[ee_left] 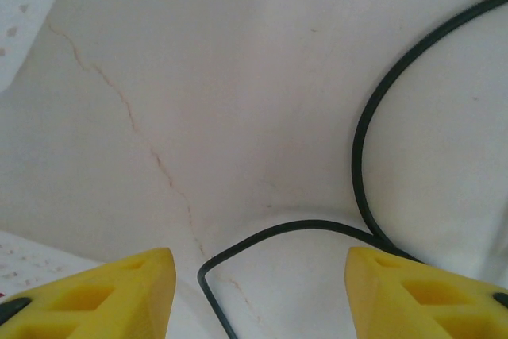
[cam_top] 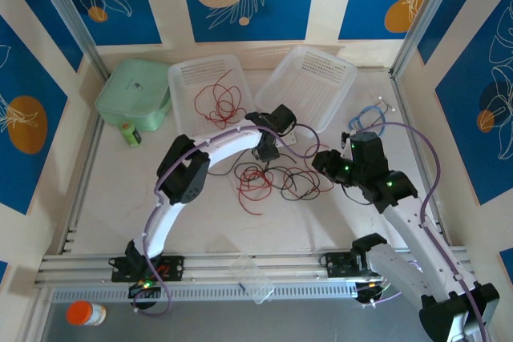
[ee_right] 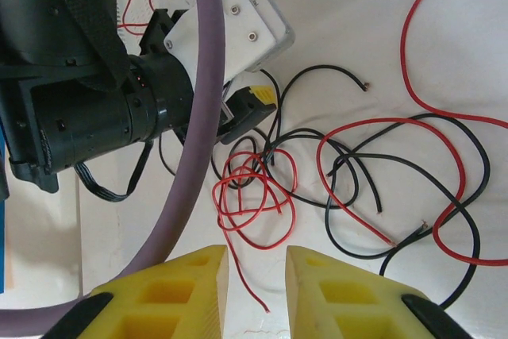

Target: Untangle the cables

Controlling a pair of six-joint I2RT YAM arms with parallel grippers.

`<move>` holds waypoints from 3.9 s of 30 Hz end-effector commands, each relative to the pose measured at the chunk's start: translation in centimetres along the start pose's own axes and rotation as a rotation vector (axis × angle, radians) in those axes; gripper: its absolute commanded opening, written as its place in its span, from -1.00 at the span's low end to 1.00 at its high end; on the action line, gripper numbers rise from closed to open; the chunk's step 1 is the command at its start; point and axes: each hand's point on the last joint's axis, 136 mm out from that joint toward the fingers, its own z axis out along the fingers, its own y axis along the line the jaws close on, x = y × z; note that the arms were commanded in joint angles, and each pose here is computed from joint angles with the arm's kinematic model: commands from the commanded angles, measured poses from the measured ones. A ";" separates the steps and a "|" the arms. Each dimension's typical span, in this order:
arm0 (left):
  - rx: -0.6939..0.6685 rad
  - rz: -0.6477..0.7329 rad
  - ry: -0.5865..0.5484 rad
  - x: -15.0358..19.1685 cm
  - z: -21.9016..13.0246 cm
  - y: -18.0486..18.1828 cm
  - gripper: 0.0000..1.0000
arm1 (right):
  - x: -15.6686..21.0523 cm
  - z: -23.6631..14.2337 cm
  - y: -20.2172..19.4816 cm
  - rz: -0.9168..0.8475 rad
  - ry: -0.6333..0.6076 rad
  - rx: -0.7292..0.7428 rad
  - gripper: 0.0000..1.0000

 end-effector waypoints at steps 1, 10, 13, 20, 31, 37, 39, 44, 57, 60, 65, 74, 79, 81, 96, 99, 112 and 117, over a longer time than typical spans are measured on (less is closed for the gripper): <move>0.018 0.076 0.029 0.2 -0.3 0.4 0.18 | 0.6 -0.1 -0.4 -0.001 0.020 0.005 -0.49; 0.120 0.153 0.131 2.4 2.0 -1.1 0.20 | 0.5 -0.1 -0.5 0.002 0.016 0.007 -0.49; 0.123 0.153 0.134 2.7 2.7 -0.9 0.20 | 0.5 -0.1 -0.7 0.003 0.017 0.011 -0.48; 0.072 0.163 0.128 2.0 4.0 0.8 0.20 | 0.3 -0.2 -0.6 0.004 0.013 0.010 -0.49; 0.111 0.187 0.141 2.1 5.4 0.4 -0.19 | 0.0 0.1 -0.7 0.007 0.014 0.013 -0.49; 0.131 0.166 0.164 2.4 6.2 -0.3 -0.86 | -0.1 0.1 -0.7 0.006 0.016 0.008 -0.50; 0.107 0.151 0.168 2.4 6.1 0.1 -1.00 | -0.1 0.1 -0.7 0.008 0.015 0.009 -0.50; 0.081 0.143 0.159 2.1 5.3 0.8 -1.00 | 0.1 -0.2 -0.7 0.008 0.013 0.004 -0.51; -0.269 0.121 0.076 -0.3 -7.2 8.6 -1.00 | 0.6 -2.0 -0.5 0.015 -0.014 -0.013 -0.53; -0.350 0.098 0.035 -0.5 -11.9 10.2 -1.00 | 0.7 -2.4 -0.5 0.019 -0.024 -0.018 -0.54; -0.393 0.057 -0.081 -1.3 -18.8 10.2 -1.00 | 0.7 -3.3 -0.6 0.019 -0.045 -0.012 -0.54; -0.433 -0.053 -0.333 -3.0 -28.7 10.5 -1.00 | 1.0 -4.7 -0.8 0.017 -0.071 -0.003 -0.55; -0.536 -0.171 -0.540 -3.8 -36.3 12.9 -1.00 | 1.3 -5.1 -1.4 0.029 -0.077 0.009 -0.56; -0.566 -0.223 -0.650 -4.2 -39.4 13.7 -1.00 | 1.7 -4.8 -1.7 0.037 -0.068 0.008 -0.56; -0.891 -0.423 -1.169 -9.0 -48.4 19.3 -1.00 | 2.9 -3.2 -3.0 0.086 -0.018 0.021 -0.55; -0.910 -0.458 -1.201 -10.3 -46.9 20.4 -1.00 | 3.0 -3.1 -3.0 0.088 -0.017 0.020 -0.56; -0.899 -0.636 -1.249 -13.2 -37.7 26.5 -0.99 | 4.3 -3.4 -3.4 0.105 0.016 0.008 -0.58; -0.871 -0.689 -1.219 -13.3 -32.4 28.0 -1.00 | 4.8 -3.6 -3.9 0.114 0.022 0.022 -0.58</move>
